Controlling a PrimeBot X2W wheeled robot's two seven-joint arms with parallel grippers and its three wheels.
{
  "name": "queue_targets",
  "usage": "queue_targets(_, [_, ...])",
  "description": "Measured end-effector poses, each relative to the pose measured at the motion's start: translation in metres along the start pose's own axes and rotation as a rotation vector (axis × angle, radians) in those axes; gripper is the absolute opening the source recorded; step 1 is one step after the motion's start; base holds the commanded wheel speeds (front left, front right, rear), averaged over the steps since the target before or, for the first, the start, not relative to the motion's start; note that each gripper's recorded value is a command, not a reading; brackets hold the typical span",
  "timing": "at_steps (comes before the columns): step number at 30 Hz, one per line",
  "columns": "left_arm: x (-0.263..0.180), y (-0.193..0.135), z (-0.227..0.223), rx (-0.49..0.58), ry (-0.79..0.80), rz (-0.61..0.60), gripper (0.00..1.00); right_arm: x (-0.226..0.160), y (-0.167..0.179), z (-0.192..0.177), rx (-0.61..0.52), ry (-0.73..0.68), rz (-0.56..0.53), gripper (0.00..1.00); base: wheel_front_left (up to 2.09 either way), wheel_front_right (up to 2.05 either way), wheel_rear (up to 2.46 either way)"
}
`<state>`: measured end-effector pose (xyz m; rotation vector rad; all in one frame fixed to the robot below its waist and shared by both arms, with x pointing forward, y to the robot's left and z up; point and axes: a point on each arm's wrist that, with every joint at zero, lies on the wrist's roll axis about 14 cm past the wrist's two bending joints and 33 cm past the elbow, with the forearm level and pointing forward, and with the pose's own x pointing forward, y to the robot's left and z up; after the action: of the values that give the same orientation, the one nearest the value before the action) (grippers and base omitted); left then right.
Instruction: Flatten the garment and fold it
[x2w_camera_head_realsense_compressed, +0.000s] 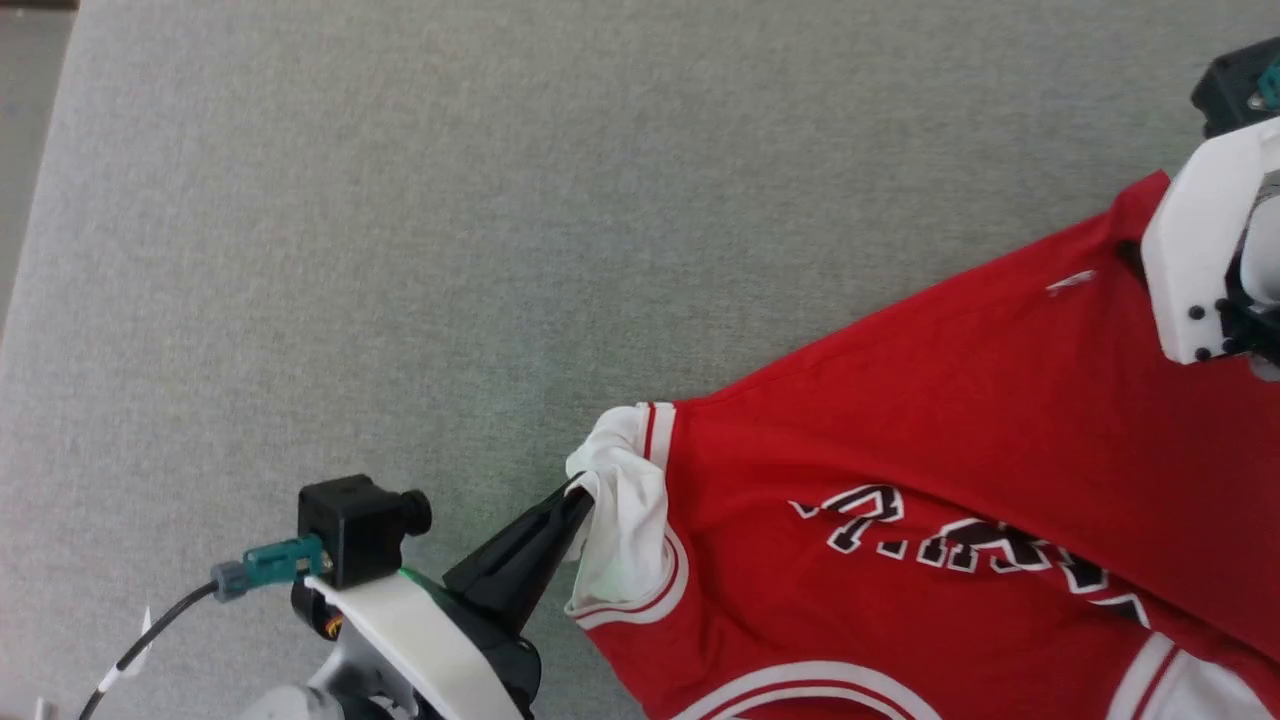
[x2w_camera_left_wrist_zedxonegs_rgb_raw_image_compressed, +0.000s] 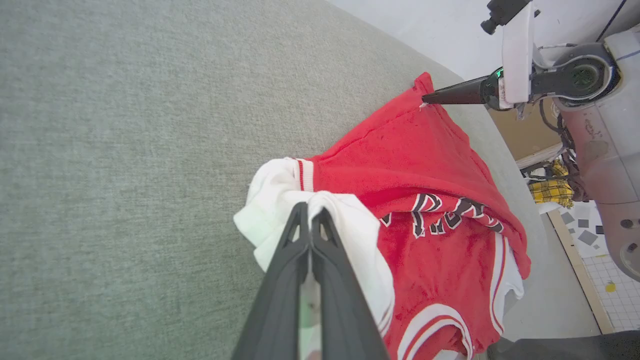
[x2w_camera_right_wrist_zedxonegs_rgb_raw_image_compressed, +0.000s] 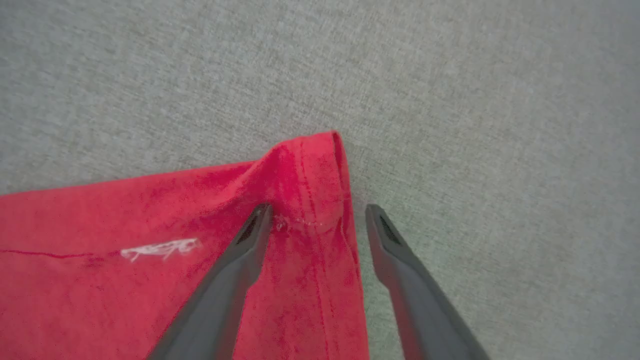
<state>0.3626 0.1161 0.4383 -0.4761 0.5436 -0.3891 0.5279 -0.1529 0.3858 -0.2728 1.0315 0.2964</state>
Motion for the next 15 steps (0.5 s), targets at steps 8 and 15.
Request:
queue_targets(8, [0.006,0.018,-0.008,-0.02,0.023,0.042,0.0,0.027,0.007,-0.005,-0.039,0.076,0.031,0.0,0.0,0.0,0.0])
queue_targets(15, [0.006,0.023,-0.006,-0.017,0.008,0.054,0.0,0.025,0.01,0.002,-0.05,0.043,0.035,0.0,0.0,0.0,0.0])
